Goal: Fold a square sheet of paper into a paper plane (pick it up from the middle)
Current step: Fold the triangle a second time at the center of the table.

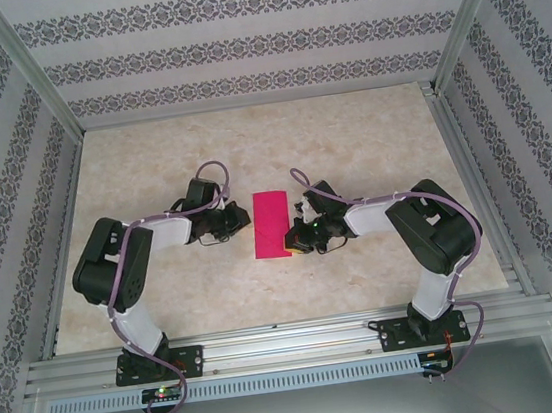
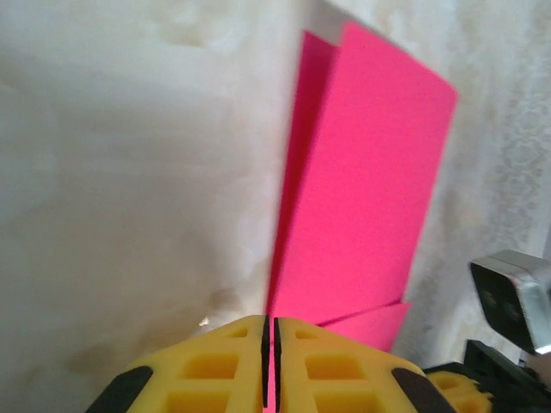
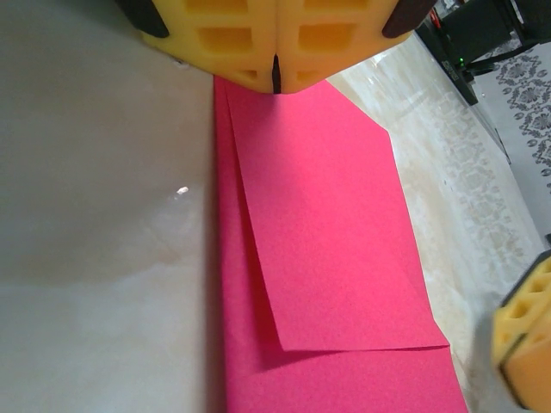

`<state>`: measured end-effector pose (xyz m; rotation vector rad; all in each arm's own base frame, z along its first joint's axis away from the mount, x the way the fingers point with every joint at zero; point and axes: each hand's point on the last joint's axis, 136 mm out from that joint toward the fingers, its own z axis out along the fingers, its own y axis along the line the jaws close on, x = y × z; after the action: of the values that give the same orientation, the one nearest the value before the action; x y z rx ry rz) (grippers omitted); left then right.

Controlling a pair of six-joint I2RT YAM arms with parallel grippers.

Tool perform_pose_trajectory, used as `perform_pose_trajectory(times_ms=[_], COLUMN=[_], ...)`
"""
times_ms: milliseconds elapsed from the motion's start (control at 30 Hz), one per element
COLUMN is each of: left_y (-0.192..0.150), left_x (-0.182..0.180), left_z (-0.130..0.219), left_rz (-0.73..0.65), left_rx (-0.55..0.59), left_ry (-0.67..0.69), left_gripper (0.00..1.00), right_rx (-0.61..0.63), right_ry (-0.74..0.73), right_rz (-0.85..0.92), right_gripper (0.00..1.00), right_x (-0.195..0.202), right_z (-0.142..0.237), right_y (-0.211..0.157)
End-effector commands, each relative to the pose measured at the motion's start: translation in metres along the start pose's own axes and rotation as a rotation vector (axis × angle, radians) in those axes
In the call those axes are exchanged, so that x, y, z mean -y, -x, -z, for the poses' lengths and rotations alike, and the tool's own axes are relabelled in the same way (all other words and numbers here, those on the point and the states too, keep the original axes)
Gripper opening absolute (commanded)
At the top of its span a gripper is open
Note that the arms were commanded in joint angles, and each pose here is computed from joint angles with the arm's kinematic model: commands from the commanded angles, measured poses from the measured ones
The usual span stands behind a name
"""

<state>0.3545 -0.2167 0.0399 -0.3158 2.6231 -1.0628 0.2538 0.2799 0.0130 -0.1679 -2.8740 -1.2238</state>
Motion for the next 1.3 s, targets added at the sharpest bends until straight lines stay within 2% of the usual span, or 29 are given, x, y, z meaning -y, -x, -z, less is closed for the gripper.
perform_pose_trajectory(times_ms=[0, 133, 300, 667, 833, 1000, 1267], left_y=[-0.003, -0.022, -0.030, -0.037, -0.039, -0.039, -0.041], left_x=[0.034, 0.043, 0.024, -0.014, -0.017, -0.017, -0.023], left_z=[0.010, -0.001, -0.020, -0.037, -0.037, -0.036, -0.036], left_rz=[-0.080, -0.110, -0.067, -0.004, -0.002, 0.002, 0.014], left_rx=[-0.018, -0.078, -0.106, -0.127, -0.137, -0.136, -0.134], left_ry=[-0.068, -0.086, -0.056, 0.069, 0.089, 0.092, 0.114], left_gripper=[0.14, 0.14, 0.12, 0.09, 0.08, 0.08, 0.06], right_rx=[-0.073, -0.069, -0.061, -0.001, -0.006, -0.018, -0.058], right_ry=[-0.206, -0.194, -0.165, -0.034, -0.005, -0.035, -0.100], right_rz=[-0.102, -0.097, -0.084, 0.032, 0.067, 0.029, -0.041], right_gripper=[0.00, 0.00, 0.00, 0.02, 0.03, 0.03, 0.05], right_x=[0.058, 0.053, 0.043, -0.026, -0.049, -0.033, 0.008], right_z=[-0.009, -0.008, -0.006, 0.012, 0.005, -0.011, -0.021], right_y=[-0.028, -0.025, -0.021, -0.001, 0.007, 0.015, -0.001])
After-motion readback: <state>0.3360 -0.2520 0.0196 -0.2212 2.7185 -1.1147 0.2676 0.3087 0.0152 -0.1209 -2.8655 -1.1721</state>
